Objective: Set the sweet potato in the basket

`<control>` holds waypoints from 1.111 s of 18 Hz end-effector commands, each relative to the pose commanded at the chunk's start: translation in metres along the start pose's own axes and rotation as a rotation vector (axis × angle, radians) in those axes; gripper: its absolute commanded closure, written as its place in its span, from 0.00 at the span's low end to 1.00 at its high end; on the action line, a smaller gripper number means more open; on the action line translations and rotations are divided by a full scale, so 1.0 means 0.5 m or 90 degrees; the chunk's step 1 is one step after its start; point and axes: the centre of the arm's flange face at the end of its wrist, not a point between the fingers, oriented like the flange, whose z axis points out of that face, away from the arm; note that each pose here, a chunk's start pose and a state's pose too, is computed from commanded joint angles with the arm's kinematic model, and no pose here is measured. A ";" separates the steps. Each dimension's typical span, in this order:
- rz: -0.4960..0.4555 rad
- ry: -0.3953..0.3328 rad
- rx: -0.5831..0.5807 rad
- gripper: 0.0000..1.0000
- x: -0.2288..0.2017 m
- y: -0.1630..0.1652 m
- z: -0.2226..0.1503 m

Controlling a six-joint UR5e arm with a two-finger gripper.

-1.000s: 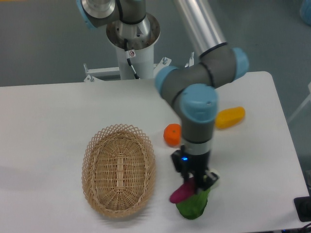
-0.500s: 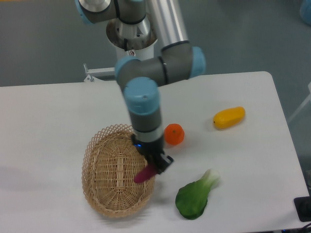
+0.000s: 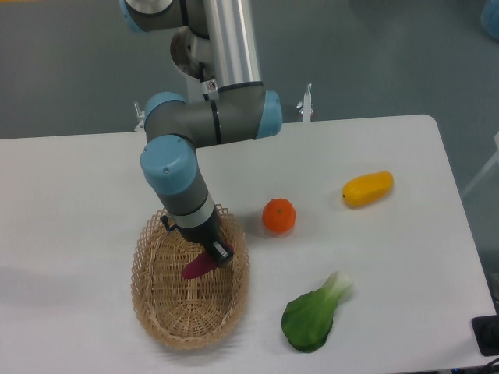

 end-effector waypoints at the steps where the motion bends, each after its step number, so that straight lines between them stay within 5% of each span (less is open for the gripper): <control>1: -0.001 -0.001 -0.001 0.44 -0.001 0.002 -0.002; 3: -0.003 -0.005 0.001 0.04 -0.007 0.000 -0.005; 4: -0.003 -0.008 0.002 0.00 -0.011 -0.001 -0.010; 14: -0.079 -0.086 0.035 0.00 -0.159 0.053 -0.113; 18: -0.123 -0.109 0.036 0.00 -0.250 0.140 -0.134; 20: -0.089 -0.108 0.021 0.00 -0.281 0.196 -0.128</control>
